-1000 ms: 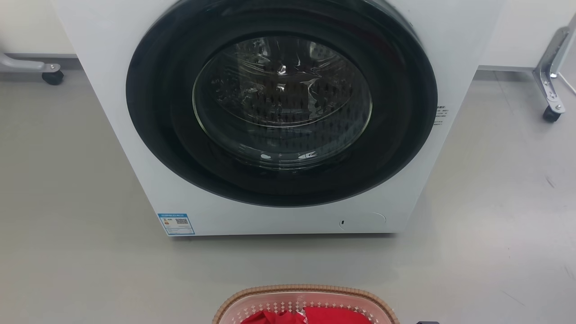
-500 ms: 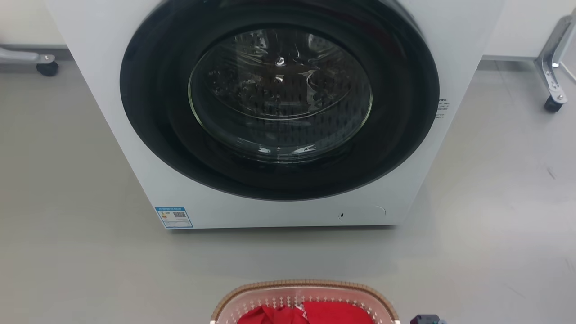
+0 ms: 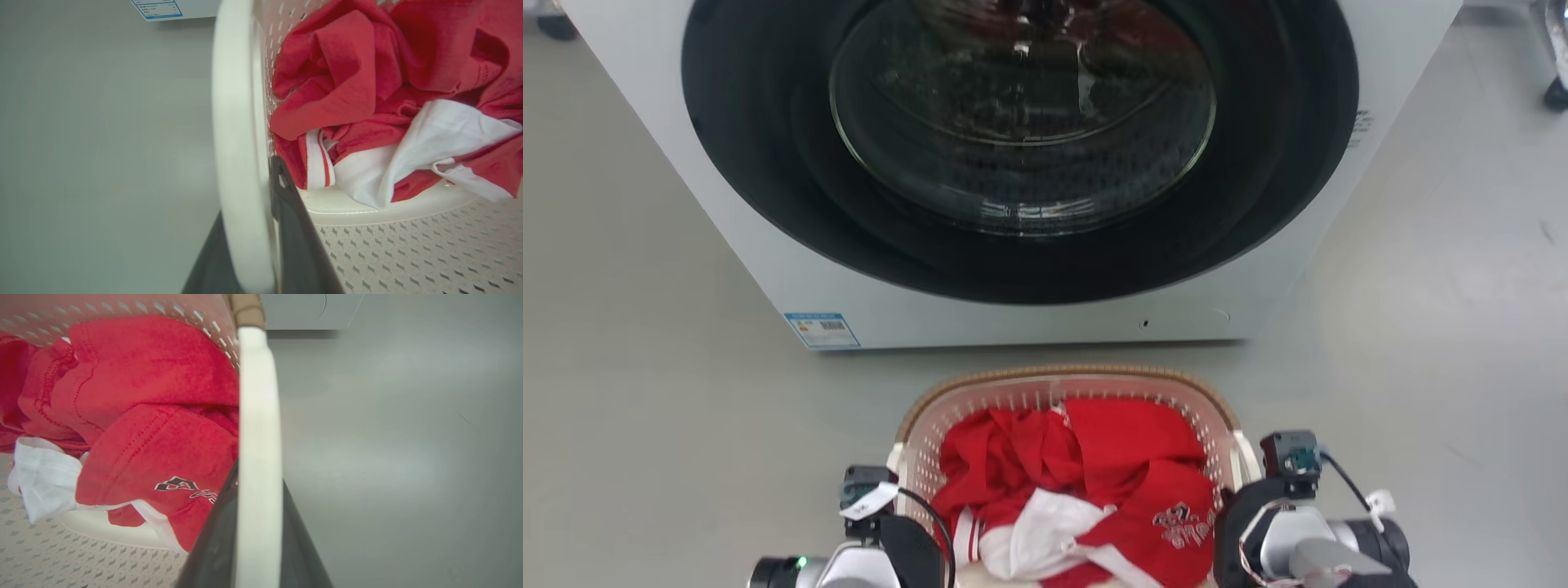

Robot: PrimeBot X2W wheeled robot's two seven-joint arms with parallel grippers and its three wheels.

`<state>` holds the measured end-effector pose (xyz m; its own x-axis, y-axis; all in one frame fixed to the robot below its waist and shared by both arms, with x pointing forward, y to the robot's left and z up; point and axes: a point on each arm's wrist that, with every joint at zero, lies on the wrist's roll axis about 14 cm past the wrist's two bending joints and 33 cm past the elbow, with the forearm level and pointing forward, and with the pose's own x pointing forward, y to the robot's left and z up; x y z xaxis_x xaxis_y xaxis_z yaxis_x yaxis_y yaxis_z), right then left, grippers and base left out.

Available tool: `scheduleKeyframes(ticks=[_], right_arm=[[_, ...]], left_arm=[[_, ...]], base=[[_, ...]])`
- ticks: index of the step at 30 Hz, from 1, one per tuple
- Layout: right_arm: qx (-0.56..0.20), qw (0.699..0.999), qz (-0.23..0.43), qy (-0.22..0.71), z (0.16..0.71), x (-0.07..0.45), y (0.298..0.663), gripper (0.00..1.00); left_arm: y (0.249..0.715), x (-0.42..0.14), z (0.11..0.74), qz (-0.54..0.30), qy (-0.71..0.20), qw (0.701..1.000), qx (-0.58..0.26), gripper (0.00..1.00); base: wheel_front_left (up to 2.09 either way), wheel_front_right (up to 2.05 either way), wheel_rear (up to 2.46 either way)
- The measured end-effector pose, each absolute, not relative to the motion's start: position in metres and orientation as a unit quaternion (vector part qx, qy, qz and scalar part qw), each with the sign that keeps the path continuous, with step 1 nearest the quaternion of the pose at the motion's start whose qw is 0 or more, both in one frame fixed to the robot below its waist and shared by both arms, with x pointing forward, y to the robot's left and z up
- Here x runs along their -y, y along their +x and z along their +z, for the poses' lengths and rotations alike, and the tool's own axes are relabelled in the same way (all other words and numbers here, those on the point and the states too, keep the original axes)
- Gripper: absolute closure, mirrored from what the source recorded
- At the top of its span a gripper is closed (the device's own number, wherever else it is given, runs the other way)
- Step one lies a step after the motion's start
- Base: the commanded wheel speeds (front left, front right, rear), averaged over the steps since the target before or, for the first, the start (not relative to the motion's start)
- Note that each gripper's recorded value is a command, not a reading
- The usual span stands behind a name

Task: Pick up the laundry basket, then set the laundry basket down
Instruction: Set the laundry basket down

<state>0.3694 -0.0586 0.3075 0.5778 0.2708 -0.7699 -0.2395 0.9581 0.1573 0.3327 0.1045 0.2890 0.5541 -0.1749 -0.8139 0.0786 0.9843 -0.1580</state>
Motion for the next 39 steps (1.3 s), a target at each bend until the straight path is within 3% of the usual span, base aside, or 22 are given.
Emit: scheduleKeyframes(ticks=[39], right_arm=[[-0.473,0.868,0.154,-0.001,0.184,0.050,0.485,1.00]], left_arm=[[0.436,-0.115,0.179,-0.065,-0.033,0.860,-0.506,1.00]], base=[[0.00,0.00,0.00]])
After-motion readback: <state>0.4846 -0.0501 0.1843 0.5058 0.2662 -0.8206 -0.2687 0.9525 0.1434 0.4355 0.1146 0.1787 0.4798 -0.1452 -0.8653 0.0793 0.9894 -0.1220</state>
